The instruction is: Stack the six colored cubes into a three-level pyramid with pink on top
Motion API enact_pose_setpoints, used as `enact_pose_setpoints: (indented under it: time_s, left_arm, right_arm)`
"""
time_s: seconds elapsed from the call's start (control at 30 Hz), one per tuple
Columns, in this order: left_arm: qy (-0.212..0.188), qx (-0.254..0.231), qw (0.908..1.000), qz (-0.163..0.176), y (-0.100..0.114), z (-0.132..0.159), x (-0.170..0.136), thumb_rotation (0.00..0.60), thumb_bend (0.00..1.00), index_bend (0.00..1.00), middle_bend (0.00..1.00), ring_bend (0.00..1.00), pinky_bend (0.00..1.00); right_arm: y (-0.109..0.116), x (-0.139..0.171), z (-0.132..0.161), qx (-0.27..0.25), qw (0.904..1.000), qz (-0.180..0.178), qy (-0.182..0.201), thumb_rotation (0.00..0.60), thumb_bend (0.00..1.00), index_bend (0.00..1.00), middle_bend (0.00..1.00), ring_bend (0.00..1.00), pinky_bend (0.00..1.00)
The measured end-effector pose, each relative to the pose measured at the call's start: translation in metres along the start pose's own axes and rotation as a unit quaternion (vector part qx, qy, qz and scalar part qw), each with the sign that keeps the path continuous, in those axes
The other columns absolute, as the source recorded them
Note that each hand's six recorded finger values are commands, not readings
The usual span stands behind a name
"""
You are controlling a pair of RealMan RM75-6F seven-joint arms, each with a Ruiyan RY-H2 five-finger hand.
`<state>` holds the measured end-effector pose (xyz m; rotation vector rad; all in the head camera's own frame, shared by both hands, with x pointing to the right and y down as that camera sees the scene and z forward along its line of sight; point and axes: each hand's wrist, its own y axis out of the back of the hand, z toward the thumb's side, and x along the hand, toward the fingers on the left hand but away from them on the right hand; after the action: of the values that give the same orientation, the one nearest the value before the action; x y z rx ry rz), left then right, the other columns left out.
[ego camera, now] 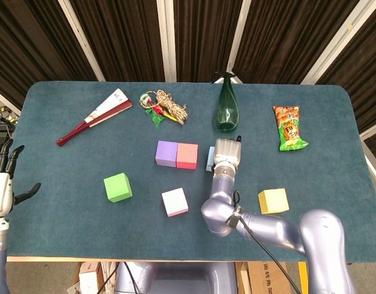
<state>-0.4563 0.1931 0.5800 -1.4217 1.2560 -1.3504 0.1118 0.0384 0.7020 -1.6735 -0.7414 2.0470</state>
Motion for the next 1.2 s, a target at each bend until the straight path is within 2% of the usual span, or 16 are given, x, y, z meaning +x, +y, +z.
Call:
enact_pose_setpoints:
  time_s: [0.33, 1.2]
  left_arm:
    - [0.005, 0.003, 1.0000, 0.001, 0.001, -0.004, 0.000, 0.600, 0.20, 0.14, 0.00, 0.00, 0.00]
    - [0.004, 0.003, 1.0000, -0.003, -0.002, -0.005, 0.000, 0.600, 0.20, 0.14, 0.00, 0.00, 0.00]
  right_arm:
    - [0.000, -0.001, 0.012, 0.003, 1.0000, -0.006, 0.001, 0.600, 0.27, 0.45, 0.37, 0.23, 0.02]
    - [-0.001, -0.002, 0.020, 0.016, 0.9998, -0.003, -0.009, 0.600, 0.27, 0.45, 0.37, 0.23, 0.02]
